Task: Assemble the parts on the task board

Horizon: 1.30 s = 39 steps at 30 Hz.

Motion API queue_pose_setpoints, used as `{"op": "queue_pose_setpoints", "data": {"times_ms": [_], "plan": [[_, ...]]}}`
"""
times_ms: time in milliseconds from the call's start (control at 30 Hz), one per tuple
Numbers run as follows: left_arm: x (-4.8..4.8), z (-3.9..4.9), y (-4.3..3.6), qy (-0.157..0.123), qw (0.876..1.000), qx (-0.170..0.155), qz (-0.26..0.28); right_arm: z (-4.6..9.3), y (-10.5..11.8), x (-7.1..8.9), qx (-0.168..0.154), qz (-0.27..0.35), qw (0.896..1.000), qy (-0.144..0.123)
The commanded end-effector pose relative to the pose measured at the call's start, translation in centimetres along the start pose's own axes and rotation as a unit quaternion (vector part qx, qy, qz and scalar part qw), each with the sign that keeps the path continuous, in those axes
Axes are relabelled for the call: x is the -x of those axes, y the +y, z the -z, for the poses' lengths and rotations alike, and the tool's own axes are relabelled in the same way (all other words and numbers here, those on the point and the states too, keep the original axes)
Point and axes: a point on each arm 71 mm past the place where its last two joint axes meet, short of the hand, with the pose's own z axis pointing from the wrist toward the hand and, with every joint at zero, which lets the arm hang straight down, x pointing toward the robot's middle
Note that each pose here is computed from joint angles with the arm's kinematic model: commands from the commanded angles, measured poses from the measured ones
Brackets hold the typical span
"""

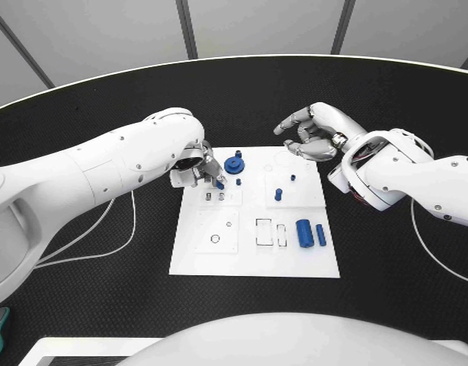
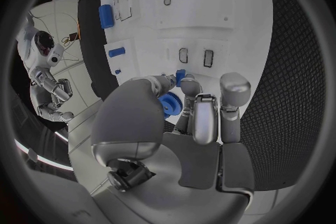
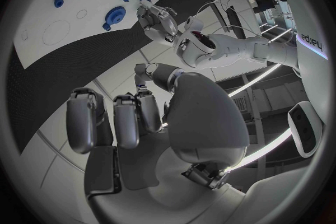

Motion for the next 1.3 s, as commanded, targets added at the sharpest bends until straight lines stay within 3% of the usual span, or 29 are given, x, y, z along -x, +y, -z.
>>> {"op": "queue_pose_setpoints", "data": {"times_ms": [33,267,533,733,1033,1300], "plan": [[-0.19,0.12,0.52,0.011,1.000,0.007,0.008,0.0,0.0,0.0,0.000,0.000,1.000,0.000],[-0.53,0.36,1.27,0.039,0.999,0.001,0.010,0.0,-0.1,0.0,0.000,0.000,1.000,-0.001],[-0.83,0.69,1.55,0.062,0.998,-0.002,-0.006,0.0,-0.1,0.0,0.000,0.001,1.000,-0.001],[-0.88,0.76,1.28,0.058,0.998,-0.003,-0.011,0.0,-0.1,0.0,0.000,0.001,1.000,-0.001],[-0.83,0.79,0.46,0.031,0.999,-0.004,-0.018,0.0,-0.1,0.0,0.000,0.000,1.000,-0.001],[-0.94,0.79,0.17,0.029,0.999,-0.002,-0.027,0.0,-0.1,0.0,0.000,0.001,1.000,-0.001]]}}
